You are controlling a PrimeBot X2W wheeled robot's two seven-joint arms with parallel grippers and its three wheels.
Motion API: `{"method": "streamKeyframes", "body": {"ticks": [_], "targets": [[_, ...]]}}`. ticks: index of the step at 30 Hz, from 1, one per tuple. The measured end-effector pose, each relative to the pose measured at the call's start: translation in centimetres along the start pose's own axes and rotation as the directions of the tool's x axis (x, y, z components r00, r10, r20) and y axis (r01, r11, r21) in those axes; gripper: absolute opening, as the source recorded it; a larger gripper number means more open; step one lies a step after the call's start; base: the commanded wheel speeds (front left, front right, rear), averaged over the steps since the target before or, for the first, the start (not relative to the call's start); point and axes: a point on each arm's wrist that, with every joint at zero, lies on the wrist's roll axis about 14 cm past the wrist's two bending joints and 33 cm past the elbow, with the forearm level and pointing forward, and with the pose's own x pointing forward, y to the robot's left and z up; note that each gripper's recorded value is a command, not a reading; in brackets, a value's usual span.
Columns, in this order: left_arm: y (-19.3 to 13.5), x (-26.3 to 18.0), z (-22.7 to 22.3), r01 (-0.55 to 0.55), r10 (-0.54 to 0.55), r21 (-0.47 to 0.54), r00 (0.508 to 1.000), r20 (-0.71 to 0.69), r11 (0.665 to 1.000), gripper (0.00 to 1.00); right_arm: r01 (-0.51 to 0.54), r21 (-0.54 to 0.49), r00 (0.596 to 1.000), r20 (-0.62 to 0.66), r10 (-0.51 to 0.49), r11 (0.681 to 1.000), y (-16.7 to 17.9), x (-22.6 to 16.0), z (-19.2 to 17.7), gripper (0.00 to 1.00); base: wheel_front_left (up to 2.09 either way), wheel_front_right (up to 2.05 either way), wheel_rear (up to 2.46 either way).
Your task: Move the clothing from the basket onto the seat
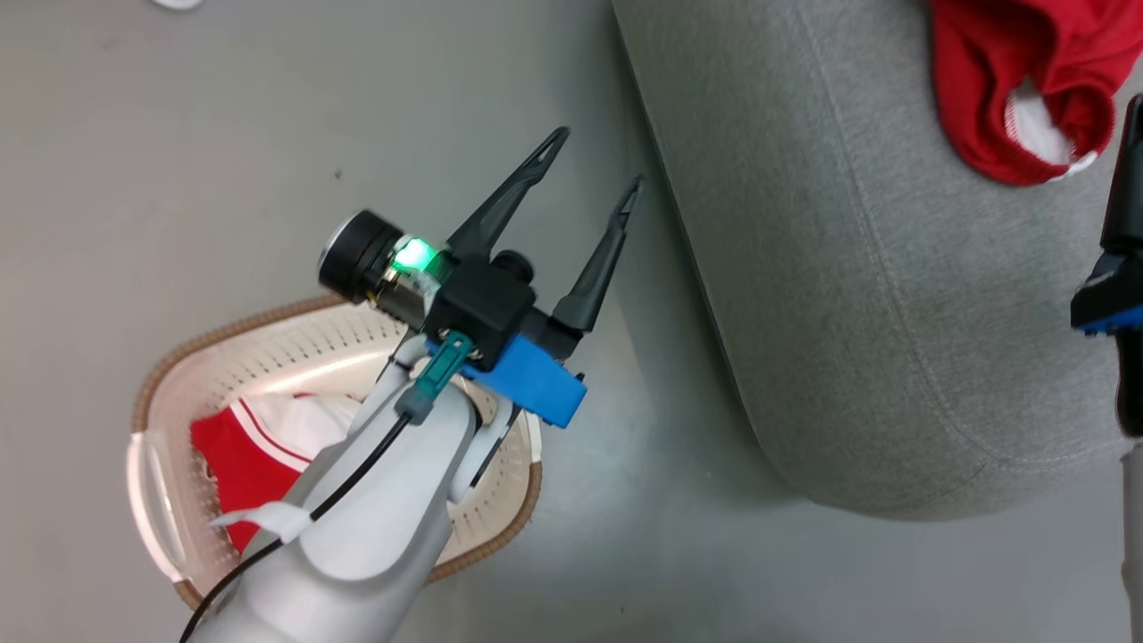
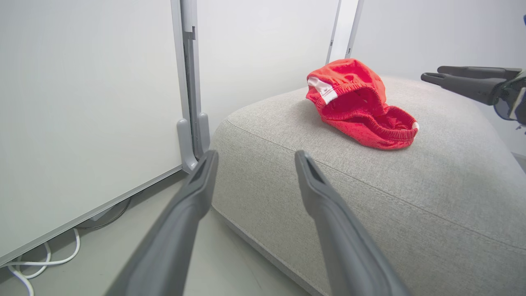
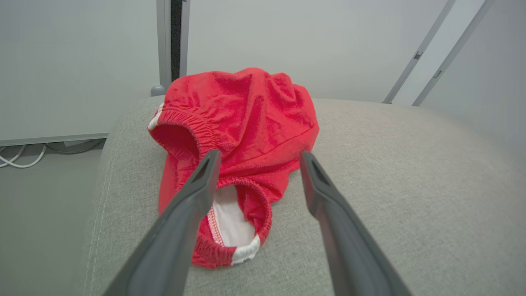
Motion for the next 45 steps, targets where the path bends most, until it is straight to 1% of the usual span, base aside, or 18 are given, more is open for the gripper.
{"method": "streamKeyframes", "body": {"ticks": [5, 10, 14, 17, 22, 30, 33, 39, 45], "targets": [[0.7, -1.9, 3.1, -0.088, 0.088, -0.001, 0.995, 0.042, 0.996, 1.00, -0.029, 0.035, 0.996, 0.090, 0.025, 0.999, 0.4, -2.5, 3.0, 1.00, 0.00, 0.00, 0.00], [2.1, -4.7, 6.1, -0.207, 0.206, 0.003, 0.975, 0.088, 0.978, 1.00, -0.093, 0.076, 0.978, 0.195, 0.076, 0.993, 2.2, -4.8, 6.4, 1.00, 0.00, 0.00, 0.00], [3.3, -7.3, 8.3, -0.301, 0.297, 0.009, 0.946, 0.131, 0.954, 1.00, -0.158, 0.110, 0.954, 0.272, 0.123, 0.981, 4.2, -6.6, 8.9, 1.00, 0.00, 0.00, 0.00], [4.2, -9.4, 9.9, -0.368, 0.361, 0.018, 0.919, 0.161, 0.930, 1.00, -0.213, 0.125, 0.937, 0.307, 0.166, 0.969, 5.9, -7.9, 10.0, 1.00, 0.00, 0.00, 0.00], [5.9, -13.2, 11.6, -0.480, 0.466, 0.030, 0.863, 0.195, 0.877, 1.00, -0.274, 0.165, 0.909, 0.367, 0.199, 0.947, 8.0, -9.4, 11.9, 1.00, 0.00, 0.00, 0.00], [7.6, -19.2, 12.4, -0.615, 0.597, 0.031, 0.775, 0.206, 0.788, 1.00, -0.385, 0.160, 0.864, 0.409, 0.294, 0.909, 11.6, -12.0, 13.2, 1.00, 0.00, 0.00, 0.00], [7.8, -21.2, 12.0, -0.649, 0.632, 0.033, 0.751, 0.194, 0.760, 1.00, -0.418, 0.166, 0.853, 0.409, 0.324, 0.893, 12.9, -13.1, 13.1, 1.00, 0.00, 0.00, 0.00], [7.7, -24.3, 11.6, -0.693, 0.676, 0.038, 0.713, 0.183, 0.720, 1.00, -0.460, 0.183, 0.845, 0.390, 0.365, 0.869, 14.6, -14.7, 12.2, 1.00, 0.00, 0.00, 0.00], [7.7, -26.3, 11.2, -0.720, 0.705, 0.039, 0.688, 0.175, 0.693, 1.00, -0.486, 0.186, 0.837, 0.378, 0.394, 0.854, 15.8, -15.5, 11.7, 1.00, 0.00, 0.00, 0.00]]}}
